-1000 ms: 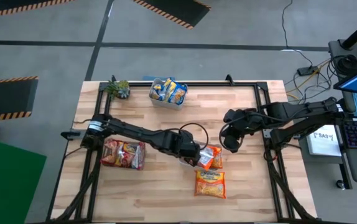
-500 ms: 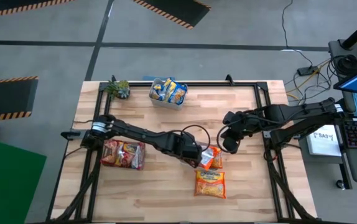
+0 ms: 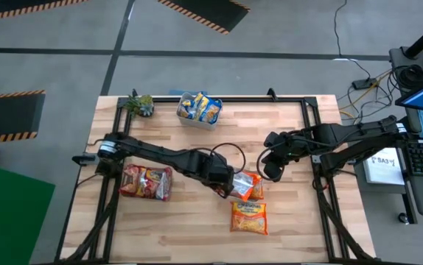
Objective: Sort Maruchan noodles
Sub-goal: Put the orange noodle pack into the white bin
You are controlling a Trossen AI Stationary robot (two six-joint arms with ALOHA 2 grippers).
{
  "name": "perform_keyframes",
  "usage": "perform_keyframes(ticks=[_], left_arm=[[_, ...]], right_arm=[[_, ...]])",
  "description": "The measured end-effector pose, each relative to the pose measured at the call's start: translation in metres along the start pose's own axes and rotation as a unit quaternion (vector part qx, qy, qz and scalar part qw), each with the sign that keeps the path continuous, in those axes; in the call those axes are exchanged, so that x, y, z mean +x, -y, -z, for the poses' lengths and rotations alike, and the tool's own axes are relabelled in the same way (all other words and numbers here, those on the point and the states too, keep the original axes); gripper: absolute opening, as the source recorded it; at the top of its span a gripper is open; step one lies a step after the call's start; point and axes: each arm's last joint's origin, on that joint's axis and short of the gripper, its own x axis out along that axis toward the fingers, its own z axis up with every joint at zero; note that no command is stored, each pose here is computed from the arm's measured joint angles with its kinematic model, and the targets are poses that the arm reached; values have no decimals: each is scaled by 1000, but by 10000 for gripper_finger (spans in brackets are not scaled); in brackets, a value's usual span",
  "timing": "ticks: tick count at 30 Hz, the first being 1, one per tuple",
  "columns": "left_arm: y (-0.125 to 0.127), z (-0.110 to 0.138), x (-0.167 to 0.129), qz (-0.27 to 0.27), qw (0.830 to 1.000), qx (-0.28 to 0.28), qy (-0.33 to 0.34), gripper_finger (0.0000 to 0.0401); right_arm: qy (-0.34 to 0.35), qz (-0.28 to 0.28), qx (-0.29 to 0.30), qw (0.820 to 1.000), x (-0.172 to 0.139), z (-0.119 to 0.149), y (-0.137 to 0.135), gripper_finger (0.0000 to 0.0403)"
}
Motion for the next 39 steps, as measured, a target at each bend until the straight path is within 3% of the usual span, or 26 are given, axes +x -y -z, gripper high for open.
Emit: perform_keyframes(ticks=[6,14,23,28,34,39], left_arm=[[-10,-11,8,43,995,37,-79,0],[-18,-23,28,29,998,19,-46,0],[-25,-27,27,-3,998,61,-35,5],[-24,-30,11,-19,994,101,-46,22],[-15,-37,-25,-54,984,170,-3,37],[-2,-33,-73,-107,953,271,85,38]], right_arm=[[1,0,-1,1000,0,0,0,9],[5,-4,7,1000,0,-1,-1,9],[6,-5,9,1000,2,-2,-1,9],[6,-13,24,1000,-1,-1,-1,9],[-10,-62,96,993,-10,0,-11,9],[-32,-107,149,982,-9,17,-36,9]])
